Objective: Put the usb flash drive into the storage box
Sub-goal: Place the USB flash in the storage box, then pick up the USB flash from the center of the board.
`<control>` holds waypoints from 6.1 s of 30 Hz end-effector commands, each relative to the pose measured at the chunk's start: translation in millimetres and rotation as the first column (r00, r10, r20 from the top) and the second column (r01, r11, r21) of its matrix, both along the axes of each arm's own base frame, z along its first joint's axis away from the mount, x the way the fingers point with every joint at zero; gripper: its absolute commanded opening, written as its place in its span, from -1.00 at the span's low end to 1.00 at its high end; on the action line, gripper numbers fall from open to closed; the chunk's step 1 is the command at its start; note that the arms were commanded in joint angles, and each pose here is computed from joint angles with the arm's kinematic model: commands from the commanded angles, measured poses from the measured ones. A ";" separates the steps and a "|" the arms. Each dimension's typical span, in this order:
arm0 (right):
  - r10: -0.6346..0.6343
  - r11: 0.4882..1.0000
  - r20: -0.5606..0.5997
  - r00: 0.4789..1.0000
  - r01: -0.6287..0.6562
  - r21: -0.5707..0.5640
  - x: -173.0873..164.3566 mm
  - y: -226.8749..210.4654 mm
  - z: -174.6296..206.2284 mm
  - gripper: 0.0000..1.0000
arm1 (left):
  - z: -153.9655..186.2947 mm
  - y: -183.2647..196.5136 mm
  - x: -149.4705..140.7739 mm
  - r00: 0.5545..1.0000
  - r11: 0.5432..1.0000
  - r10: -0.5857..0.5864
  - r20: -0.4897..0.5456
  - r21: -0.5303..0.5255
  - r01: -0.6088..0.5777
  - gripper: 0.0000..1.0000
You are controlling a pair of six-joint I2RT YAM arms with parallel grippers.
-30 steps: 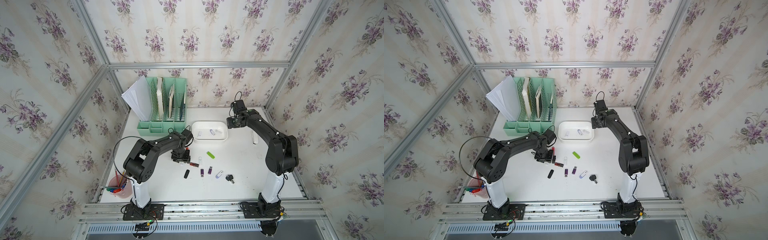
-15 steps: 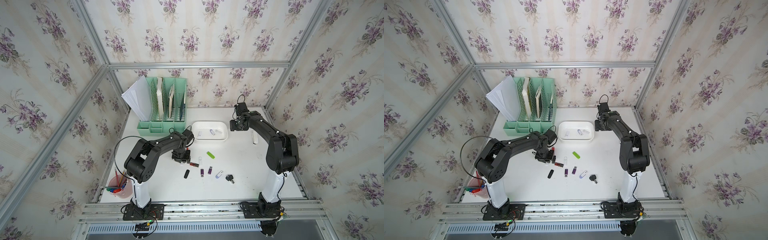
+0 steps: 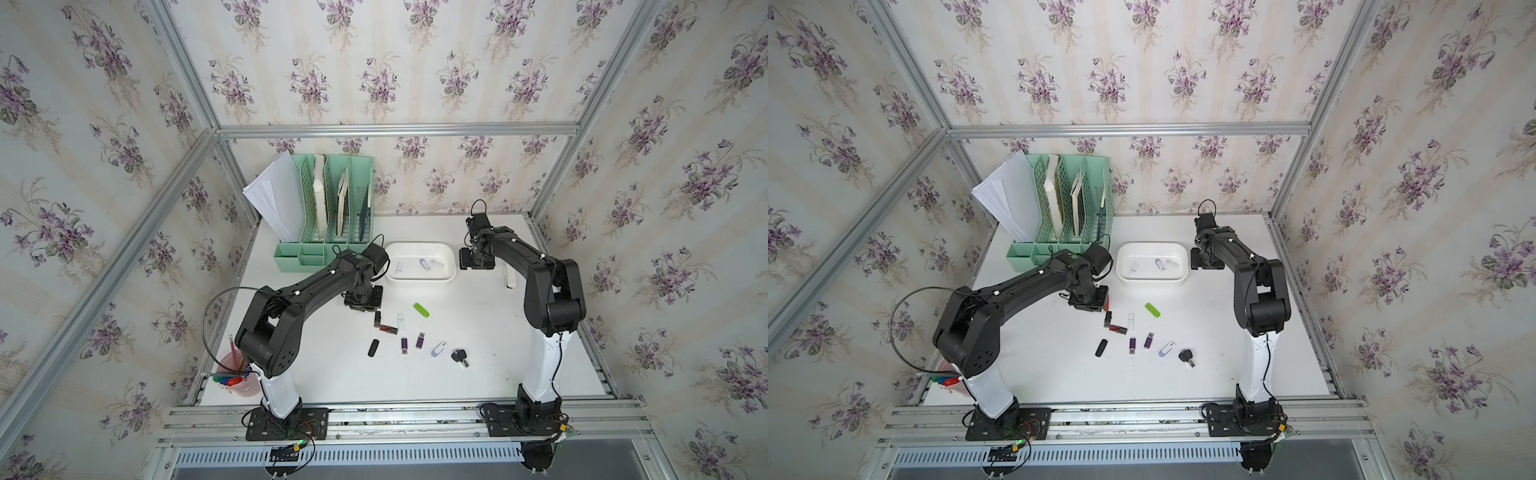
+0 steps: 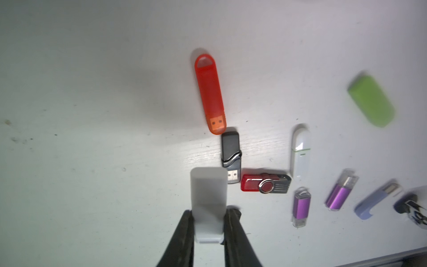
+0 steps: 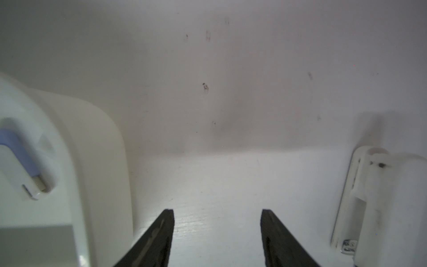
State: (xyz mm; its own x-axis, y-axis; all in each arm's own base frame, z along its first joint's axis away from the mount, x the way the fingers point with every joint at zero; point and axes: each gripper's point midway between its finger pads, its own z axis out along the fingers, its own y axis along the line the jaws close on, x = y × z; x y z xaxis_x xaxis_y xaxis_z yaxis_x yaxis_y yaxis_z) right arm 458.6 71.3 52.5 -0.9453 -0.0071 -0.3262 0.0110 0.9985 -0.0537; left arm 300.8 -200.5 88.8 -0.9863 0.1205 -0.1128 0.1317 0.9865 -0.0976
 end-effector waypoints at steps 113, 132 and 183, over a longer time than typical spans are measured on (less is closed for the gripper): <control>0.213 0.977 -0.185 0.959 -0.211 0.031 -270.4 127.1 -37.2 0.35 | 0.6 22.7 -31.4 0.999 0.990 0.027 0.028 -0.136 -0.023 0.32; 0.227 0.974 -0.215 0.950 -0.224 0.038 -279.8 126.0 -39.7 0.05 | -24.9 27.0 -62.4 0.999 0.998 -0.008 -0.045 -0.061 0.005 0.32; 0.217 0.976 -0.233 0.948 -0.207 0.067 -288.6 125.6 -53.4 -0.60 | -78.4 -2.6 -90.6 0.981 0.977 -0.166 -0.099 0.118 0.178 0.12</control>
State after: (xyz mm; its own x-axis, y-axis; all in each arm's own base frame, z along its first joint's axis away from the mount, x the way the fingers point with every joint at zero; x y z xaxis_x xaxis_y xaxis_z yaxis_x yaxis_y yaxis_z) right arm 178.1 202.7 7.9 -0.9684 -0.2094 -0.1352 -0.2145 0.9764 0.0243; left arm 205.6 -202.0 14.3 -0.9522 0.3051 0.0144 0.3050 0.9523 -0.0052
